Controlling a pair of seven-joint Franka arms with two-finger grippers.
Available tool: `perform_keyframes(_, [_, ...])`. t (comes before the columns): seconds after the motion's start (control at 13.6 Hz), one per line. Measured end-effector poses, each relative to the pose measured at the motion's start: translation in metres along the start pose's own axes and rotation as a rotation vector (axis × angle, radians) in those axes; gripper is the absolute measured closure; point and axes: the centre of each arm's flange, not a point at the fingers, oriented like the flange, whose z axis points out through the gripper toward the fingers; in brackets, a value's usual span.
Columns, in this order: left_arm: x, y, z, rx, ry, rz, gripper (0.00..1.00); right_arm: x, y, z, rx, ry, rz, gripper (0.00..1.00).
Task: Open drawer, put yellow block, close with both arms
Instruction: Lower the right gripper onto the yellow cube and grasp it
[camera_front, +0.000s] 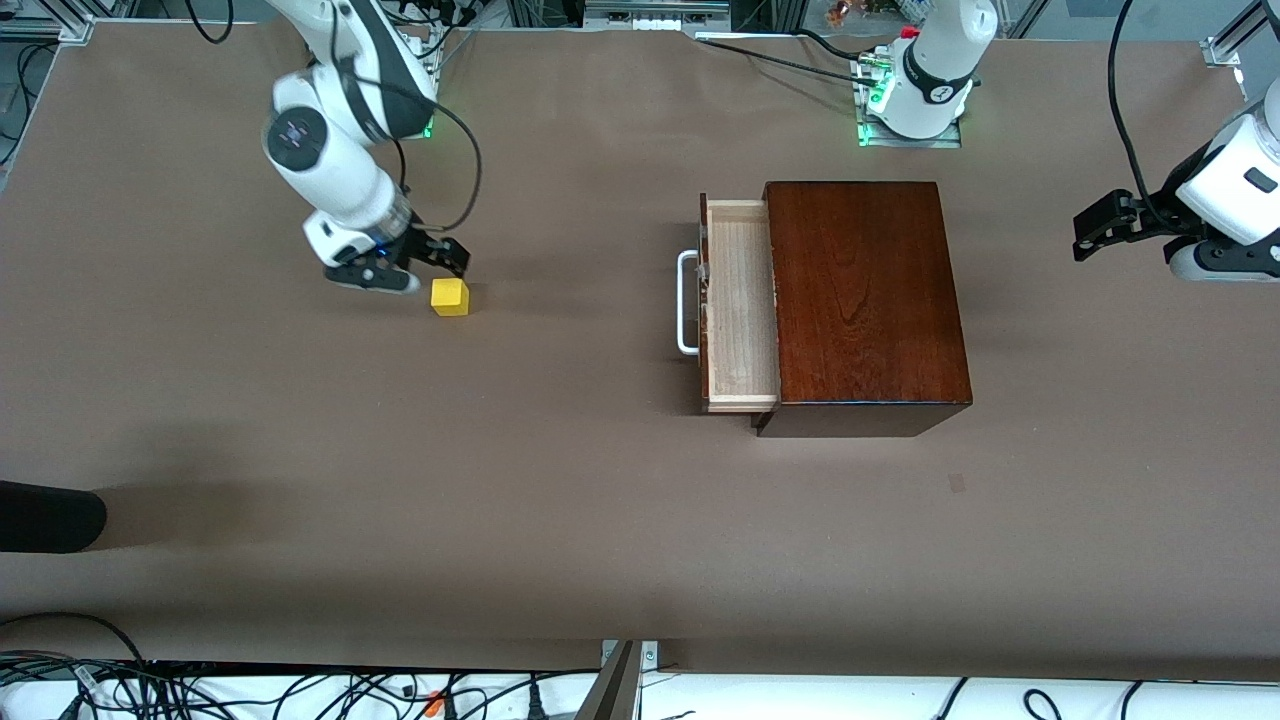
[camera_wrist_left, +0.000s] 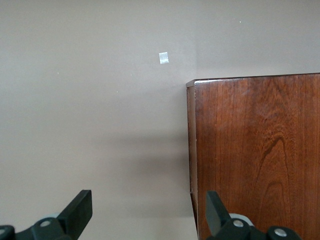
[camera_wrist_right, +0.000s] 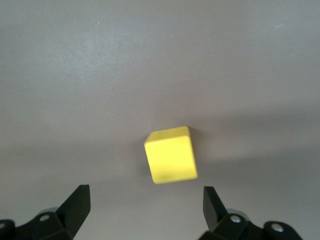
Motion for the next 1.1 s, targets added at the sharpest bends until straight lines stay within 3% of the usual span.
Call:
perform_keyframes(0.29, [-0.001,0.000,0.001,0.000,-0.010,0.001,0.00,-0.003,-0.009,0.039,0.028,-0.009,-0.021,0.00])
perform_keyframes(0.88, [0.000,0.004,0.002,0.000,-0.012,0.007,0.00,0.005,-0.002,0.038,-0.017,0.023,-0.095,0.00])
perform_keyframes(1.1, [0.000,0.004,0.002,0.000,-0.013,0.007,0.00,0.002,0.000,0.048,-0.036,0.005,-0.119,0.00])
